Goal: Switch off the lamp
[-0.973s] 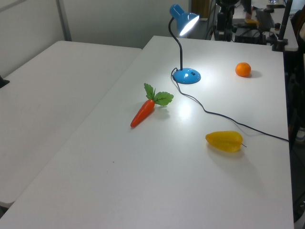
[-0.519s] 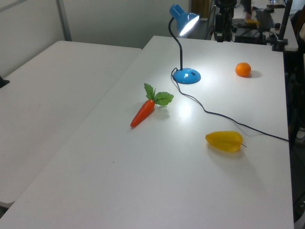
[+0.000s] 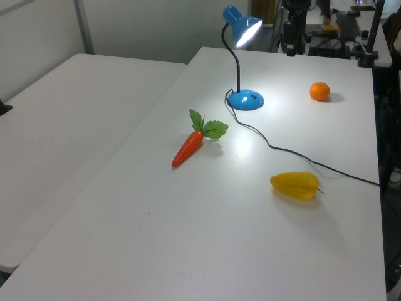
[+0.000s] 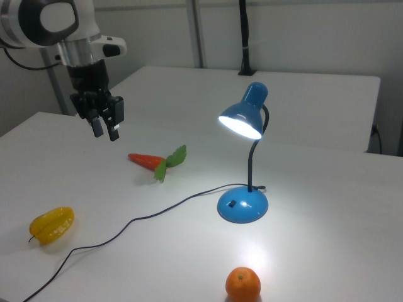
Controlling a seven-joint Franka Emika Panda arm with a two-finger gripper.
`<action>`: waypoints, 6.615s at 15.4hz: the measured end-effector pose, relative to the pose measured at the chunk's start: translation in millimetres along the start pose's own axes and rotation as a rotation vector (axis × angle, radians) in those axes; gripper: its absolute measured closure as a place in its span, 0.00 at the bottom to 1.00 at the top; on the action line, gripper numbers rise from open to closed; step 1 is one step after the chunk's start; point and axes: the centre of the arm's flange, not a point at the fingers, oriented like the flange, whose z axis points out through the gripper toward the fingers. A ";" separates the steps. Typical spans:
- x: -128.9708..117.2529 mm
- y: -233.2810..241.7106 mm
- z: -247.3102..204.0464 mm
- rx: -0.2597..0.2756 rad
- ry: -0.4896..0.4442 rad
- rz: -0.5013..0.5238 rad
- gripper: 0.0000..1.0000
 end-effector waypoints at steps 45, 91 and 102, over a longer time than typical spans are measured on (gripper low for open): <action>88.5 176.4 272.8 -0.081 0.485 0.205 0.99; 59.5 44.2 162.3 -0.067 0.123 0.016 0.99; 11.7 -33.1 36.7 -0.061 0.034 -0.096 0.99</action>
